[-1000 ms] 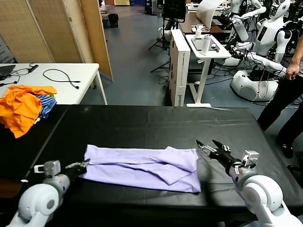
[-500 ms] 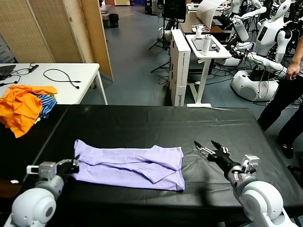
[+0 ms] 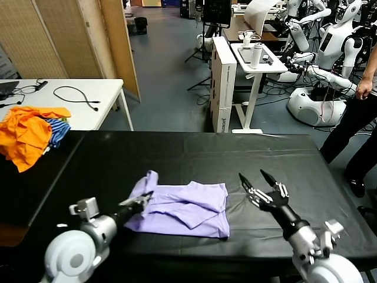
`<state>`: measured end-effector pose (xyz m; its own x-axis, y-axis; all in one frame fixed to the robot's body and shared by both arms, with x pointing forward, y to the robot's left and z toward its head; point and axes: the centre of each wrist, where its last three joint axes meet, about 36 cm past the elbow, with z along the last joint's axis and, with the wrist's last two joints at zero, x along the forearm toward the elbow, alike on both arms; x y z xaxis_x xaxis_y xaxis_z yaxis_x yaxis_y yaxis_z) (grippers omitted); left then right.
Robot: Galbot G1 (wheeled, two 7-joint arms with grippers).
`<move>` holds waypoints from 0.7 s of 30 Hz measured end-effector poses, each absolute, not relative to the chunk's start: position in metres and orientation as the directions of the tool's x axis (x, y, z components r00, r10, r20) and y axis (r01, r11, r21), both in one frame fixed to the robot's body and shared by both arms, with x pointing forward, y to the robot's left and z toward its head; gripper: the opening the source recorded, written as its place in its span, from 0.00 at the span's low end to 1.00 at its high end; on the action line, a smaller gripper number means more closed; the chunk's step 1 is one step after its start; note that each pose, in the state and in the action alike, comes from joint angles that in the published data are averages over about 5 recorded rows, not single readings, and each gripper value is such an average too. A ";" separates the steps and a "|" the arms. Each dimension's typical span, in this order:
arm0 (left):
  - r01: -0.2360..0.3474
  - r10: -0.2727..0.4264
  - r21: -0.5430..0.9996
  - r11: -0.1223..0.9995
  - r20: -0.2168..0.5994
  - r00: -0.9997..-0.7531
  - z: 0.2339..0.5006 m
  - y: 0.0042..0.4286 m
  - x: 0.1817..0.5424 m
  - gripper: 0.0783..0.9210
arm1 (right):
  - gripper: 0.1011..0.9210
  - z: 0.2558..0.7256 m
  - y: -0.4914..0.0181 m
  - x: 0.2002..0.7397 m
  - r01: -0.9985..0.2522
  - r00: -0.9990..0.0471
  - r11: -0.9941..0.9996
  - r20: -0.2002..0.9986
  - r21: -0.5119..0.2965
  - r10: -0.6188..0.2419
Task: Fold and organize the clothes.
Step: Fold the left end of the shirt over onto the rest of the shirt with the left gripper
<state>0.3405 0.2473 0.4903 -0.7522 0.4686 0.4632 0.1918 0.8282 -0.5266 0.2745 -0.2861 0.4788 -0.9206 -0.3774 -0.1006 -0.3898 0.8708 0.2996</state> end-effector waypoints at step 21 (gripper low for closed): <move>0.342 0.681 -0.654 0.675 0.374 -0.629 0.476 0.175 0.365 0.12 | 0.98 0.479 -0.273 0.258 -0.397 -0.918 0.866 -0.114 0.305 -0.381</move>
